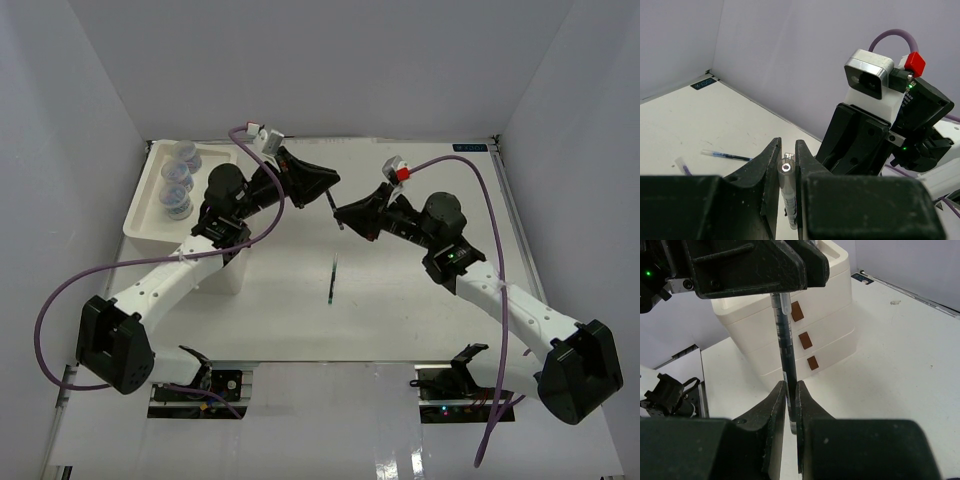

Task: Sort the stationery into containers
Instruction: Close the pen cap on the pen.

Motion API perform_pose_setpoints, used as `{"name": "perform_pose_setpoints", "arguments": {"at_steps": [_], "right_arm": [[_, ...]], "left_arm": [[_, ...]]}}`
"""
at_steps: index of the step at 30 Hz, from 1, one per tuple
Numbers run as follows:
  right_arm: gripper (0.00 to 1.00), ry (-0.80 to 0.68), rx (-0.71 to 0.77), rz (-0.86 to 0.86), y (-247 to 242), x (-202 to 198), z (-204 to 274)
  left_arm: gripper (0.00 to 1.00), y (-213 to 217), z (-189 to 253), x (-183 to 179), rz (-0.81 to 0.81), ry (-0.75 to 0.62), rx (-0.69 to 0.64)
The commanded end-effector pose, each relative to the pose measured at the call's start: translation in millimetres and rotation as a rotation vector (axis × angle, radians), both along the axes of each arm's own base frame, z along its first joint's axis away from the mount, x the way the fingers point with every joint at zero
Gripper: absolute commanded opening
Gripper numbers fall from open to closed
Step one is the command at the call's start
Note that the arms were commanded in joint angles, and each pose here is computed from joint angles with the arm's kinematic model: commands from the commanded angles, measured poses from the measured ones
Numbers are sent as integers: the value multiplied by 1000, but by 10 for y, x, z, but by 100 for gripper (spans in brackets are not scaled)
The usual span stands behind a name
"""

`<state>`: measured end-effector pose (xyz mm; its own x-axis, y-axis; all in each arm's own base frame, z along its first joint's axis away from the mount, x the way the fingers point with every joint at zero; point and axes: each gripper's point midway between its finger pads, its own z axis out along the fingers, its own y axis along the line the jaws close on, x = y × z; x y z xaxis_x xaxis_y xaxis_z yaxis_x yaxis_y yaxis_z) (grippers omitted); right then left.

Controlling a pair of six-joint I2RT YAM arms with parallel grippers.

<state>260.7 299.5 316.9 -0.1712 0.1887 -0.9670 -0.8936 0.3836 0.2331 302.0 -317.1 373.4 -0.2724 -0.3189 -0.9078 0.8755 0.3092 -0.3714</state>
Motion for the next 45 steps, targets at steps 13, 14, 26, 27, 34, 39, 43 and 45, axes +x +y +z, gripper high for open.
{"name": "perform_pose_setpoints", "arguments": {"at_steps": [13,14,26,27,34,39,43,45], "right_arm": [[8,-472,352,-60,-353,-294,1682],[8,-457,342,-58,-347,-291,1613],[8,-319,225,-128,-435,-225,798],[8,-296,204,-139,-436,-196,676],[8,-174,102,-161,-433,-115,12],[8,-120,49,-185,-438,-47,-288],[8,-70,14,-203,-451,-3,-540],[8,-49,5,-216,-458,23,-619]], "left_arm": [[0,-376,-880,-427,-168,293,248],[0,-376,-829,-382,-148,284,246],[29,-306,-625,-163,-48,247,247],[37,-284,-553,-164,-41,236,235],[61,-258,-164,-108,-15,169,173],[67,-281,-99,-129,-34,159,153],[71,-266,-122,-147,-32,163,144],[73,-241,-119,-147,-19,163,145]]}}
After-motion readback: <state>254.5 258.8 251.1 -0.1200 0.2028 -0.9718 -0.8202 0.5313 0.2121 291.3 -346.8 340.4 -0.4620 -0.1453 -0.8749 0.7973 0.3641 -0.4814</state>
